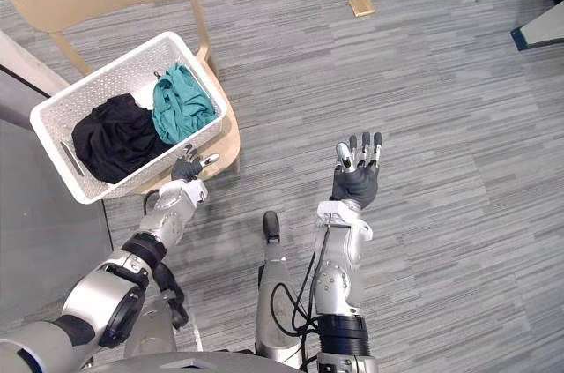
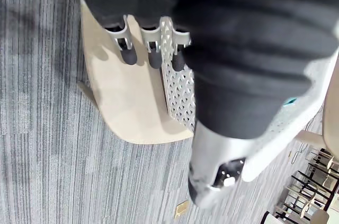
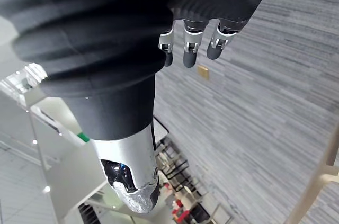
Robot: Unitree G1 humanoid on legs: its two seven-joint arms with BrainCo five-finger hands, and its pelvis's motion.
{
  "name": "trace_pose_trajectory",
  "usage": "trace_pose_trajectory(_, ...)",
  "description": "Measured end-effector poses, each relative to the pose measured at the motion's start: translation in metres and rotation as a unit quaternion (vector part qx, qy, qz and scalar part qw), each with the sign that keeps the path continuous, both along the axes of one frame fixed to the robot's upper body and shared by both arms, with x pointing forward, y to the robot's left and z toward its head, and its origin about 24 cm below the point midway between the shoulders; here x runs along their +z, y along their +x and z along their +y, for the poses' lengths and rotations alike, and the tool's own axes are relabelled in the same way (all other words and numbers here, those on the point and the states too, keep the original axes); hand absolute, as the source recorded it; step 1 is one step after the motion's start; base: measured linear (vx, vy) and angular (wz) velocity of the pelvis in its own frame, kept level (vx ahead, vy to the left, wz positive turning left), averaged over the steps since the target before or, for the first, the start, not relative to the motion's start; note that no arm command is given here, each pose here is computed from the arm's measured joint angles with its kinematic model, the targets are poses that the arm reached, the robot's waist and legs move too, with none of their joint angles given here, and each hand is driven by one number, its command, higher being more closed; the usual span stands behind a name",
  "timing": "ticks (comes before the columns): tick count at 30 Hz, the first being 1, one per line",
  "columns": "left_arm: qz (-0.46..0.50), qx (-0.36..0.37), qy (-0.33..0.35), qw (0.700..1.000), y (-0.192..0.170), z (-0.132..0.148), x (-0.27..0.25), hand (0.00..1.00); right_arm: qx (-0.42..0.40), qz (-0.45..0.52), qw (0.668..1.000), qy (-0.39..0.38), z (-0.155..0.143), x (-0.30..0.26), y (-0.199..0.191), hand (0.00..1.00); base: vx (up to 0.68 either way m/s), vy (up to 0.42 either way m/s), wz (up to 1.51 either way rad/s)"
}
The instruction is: Pick up the laundry basket with both hands and put the clothes into the washing machine.
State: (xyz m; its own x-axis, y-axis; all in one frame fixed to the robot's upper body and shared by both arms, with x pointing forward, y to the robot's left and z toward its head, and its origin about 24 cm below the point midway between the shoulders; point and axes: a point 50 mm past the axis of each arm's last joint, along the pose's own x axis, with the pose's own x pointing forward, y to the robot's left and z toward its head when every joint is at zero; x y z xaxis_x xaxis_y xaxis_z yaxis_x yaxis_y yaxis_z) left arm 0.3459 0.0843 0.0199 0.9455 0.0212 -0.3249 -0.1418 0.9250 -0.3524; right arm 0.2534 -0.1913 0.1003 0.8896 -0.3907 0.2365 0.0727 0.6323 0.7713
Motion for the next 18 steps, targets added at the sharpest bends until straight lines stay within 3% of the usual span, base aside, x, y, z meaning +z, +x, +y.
trace_pose_trajectory(6,0.019,0.009,-0.008,1.000,-0.017,0.005,-0.020,0.00,0.007,0.003,0.999,-0.036,0.008,0.001,0.000,0.00,0.00,0.024,0.05)
trace_pose_trajectory(11,0.104,0.012,0.014,0.994,-0.067,0.023,-0.076,0.00,0.013,-0.016,0.996,-0.085,0.016,0.014,0.001,0.00,0.02,0.026,0.37)
trace_pose_trajectory(15,0.167,-0.003,0.058,0.984,-0.112,0.049,-0.114,0.00,0.046,-0.019,0.978,-0.201,0.030,0.026,0.030,0.00,0.01,0.023,0.41)
trace_pose_trajectory(18,0.201,0.004,0.063,0.978,-0.140,0.065,-0.131,0.00,0.065,-0.009,0.943,-0.326,0.042,0.042,0.064,0.00,-0.03,0.022,0.57)
